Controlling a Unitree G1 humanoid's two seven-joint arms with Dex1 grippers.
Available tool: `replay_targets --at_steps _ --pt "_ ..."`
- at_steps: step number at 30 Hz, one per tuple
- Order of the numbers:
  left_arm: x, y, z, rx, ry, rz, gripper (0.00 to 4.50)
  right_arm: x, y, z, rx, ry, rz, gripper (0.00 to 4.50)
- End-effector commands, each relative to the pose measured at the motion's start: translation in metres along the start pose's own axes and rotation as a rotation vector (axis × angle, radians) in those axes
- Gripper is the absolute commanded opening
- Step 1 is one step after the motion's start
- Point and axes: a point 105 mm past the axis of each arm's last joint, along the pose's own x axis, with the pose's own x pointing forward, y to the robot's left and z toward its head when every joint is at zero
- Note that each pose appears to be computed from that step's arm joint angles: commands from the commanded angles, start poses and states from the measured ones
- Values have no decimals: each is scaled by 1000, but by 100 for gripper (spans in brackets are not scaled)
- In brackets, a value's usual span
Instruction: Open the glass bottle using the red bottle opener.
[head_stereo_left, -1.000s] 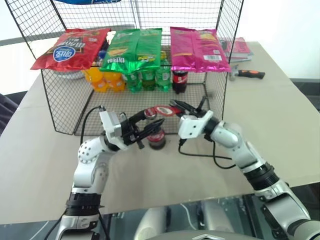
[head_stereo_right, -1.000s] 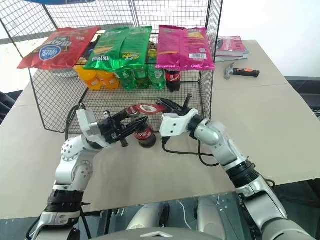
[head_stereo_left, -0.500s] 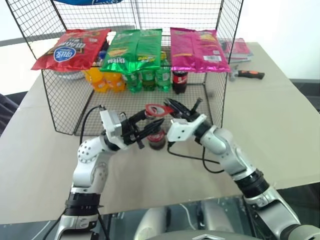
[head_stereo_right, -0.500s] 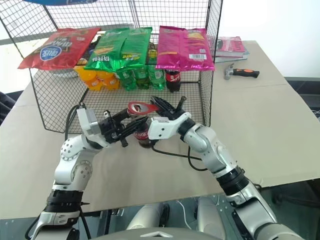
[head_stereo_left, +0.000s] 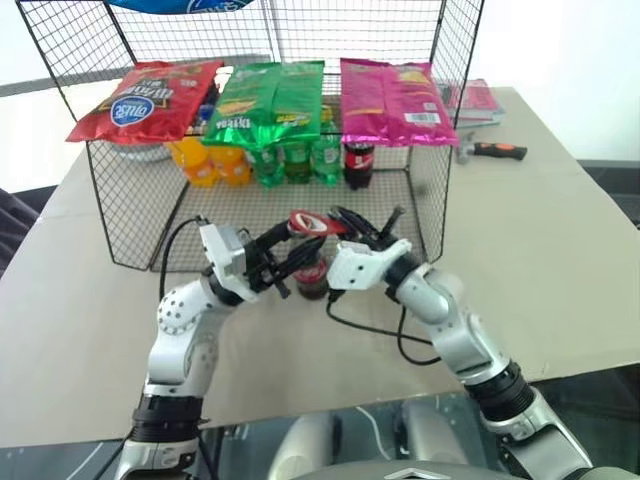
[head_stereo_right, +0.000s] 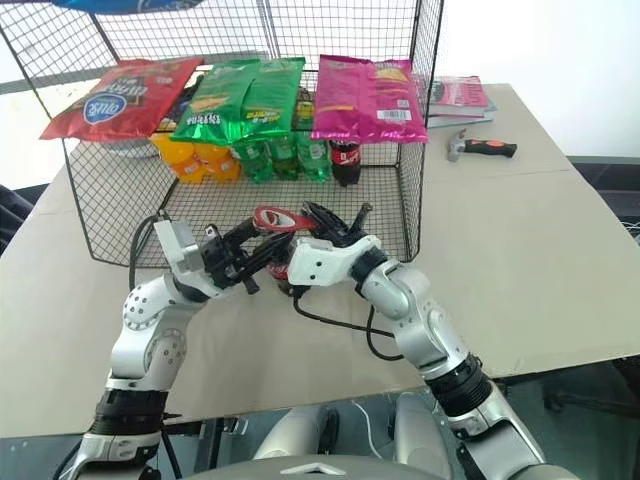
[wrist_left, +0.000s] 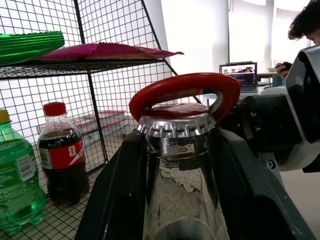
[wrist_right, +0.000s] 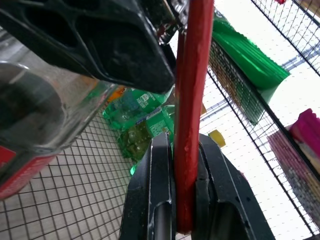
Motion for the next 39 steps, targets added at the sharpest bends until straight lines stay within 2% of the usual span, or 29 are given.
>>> replay_targets --at_steps 1,6,8,12,15,19,29,34,39 --pt "-7 5 -19 -17 103 52 151 5 40 16 51 -16 101 0" --pt "-11 5 -19 -12 116 57 151 11 45 21 176 8 75 0" --pt "-11 5 -18 -10 119 57 151 9 48 20 127 -3 84 0" --pt "-13 5 -18 -8 124 58 151 10 43 21 -112 -68 86 0" --pt "-13 5 -19 -10 125 58 151 13 32 24 -182 -97 31 0" --pt "-12 6 -23 -16 124 54 151 17 18 39 -347 -220 -36 0" --pt "-5 8 -28 -14 116 44 151 24 -13 44 -479 -285 -142 0" --pt "-1 9 -27 -14 107 42 151 26 -24 40 -481 -271 -180 0" --pt "2 8 -22 -15 85 37 151 23 -31 38 -363 -259 -222 0"
